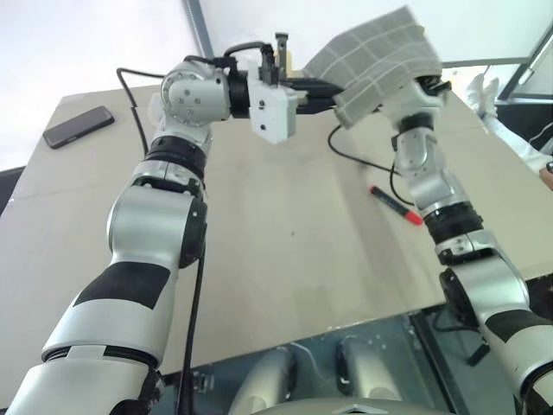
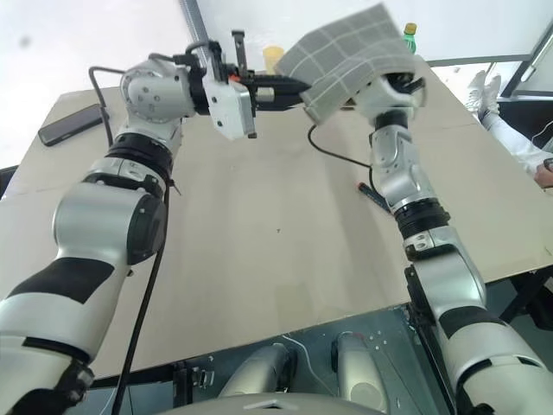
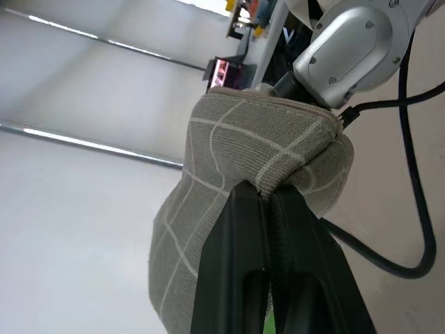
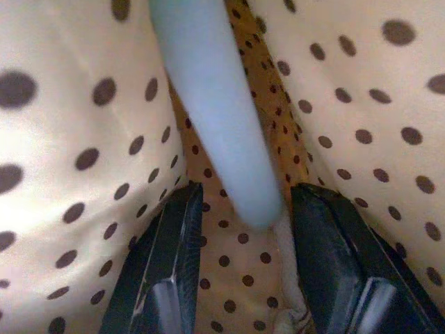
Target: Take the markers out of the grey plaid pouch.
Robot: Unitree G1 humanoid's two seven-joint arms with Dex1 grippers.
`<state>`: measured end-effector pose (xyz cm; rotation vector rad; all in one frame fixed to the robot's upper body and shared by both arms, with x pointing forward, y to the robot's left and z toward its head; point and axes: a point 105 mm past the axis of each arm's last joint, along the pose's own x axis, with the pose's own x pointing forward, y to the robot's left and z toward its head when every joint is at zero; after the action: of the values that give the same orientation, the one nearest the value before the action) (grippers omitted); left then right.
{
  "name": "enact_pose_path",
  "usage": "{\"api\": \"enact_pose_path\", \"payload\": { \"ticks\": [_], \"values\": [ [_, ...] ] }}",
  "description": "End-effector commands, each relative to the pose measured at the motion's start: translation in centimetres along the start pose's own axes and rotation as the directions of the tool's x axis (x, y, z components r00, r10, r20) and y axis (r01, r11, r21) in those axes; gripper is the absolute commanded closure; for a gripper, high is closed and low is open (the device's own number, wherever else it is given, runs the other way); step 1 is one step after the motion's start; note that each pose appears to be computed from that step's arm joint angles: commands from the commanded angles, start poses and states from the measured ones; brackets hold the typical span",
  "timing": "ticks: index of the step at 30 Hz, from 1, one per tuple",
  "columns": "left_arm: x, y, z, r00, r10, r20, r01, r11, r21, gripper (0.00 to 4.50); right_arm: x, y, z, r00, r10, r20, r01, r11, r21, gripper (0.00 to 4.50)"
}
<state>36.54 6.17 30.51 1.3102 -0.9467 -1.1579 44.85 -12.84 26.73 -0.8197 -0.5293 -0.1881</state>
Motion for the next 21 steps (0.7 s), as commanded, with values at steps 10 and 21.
{"api": "enact_pose_path", "payload": {
  "ticks": [10,21],
  "values": [
    [-1.0,1.9,-3.6,0.945,0.186,-0.270,-0.168,0.982,0.088,4.50,-2.7,3.0,4.5,0.952,0.250,0.179,-0.290,0.923,0.252,2.44],
    [-0.1,-3.0,-2.4,0.983,0.125,-0.137,-0.138,0.987,-0.087,4.50,-11.7,1.3,3.5,0.891,0.433,0.135,-0.439,0.749,0.495,2.44]
  ]
}}
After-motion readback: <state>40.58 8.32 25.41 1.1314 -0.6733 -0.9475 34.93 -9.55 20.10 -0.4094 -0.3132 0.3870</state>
